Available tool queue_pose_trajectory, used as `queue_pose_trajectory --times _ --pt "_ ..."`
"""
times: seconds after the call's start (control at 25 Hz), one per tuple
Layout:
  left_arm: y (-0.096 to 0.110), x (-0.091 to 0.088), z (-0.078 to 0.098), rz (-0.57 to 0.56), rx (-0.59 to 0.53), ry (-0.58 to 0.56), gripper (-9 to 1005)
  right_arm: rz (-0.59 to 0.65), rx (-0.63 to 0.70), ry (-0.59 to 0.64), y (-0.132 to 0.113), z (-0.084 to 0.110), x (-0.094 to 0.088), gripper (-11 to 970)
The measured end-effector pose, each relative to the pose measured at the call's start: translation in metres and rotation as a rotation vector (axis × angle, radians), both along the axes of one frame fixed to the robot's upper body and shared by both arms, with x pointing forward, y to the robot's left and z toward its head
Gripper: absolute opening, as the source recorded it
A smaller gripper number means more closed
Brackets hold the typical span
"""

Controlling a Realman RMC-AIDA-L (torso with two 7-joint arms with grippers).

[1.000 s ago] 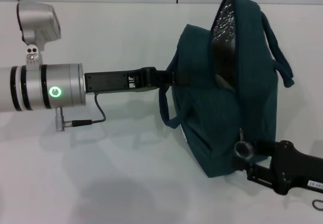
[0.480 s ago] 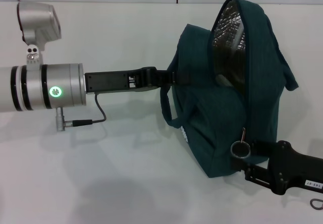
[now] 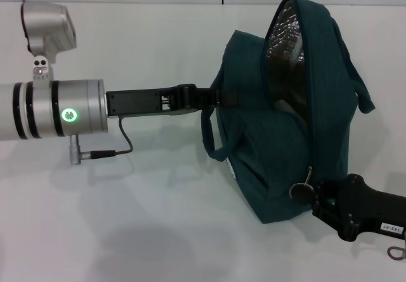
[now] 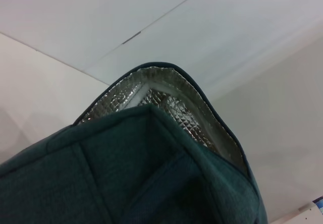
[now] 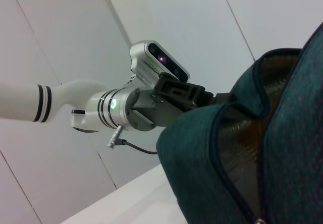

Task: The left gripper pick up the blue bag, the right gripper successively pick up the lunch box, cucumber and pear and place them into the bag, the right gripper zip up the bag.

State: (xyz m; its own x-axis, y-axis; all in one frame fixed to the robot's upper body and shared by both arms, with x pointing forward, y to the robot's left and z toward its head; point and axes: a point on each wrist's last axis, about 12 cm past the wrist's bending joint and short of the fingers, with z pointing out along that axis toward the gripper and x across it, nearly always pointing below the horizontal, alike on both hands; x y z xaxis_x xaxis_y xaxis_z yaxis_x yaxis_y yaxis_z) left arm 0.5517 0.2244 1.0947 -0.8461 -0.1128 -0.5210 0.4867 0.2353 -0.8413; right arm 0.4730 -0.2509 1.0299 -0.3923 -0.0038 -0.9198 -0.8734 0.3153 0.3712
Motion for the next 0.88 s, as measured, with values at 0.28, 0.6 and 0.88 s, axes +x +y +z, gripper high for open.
queue_pose_trajectory --times 0.28,0.6,0.88 --pt "0.0 0.003 0.003 -0.004 0.004 -0.009 67 0.022 0.031 0.0 -0.003 0.004 -0.004 121" --pt "-0.002 0.006 0.007 -0.015 0.007 -0.02 72 0.023 0.048 0.009 -0.008 0.006 -0.007 8" --pt "-0.001 0.007 0.009 -0.016 -0.001 -0.026 149 0.027 0.056 0.048 -0.018 0.007 -0.013 8"
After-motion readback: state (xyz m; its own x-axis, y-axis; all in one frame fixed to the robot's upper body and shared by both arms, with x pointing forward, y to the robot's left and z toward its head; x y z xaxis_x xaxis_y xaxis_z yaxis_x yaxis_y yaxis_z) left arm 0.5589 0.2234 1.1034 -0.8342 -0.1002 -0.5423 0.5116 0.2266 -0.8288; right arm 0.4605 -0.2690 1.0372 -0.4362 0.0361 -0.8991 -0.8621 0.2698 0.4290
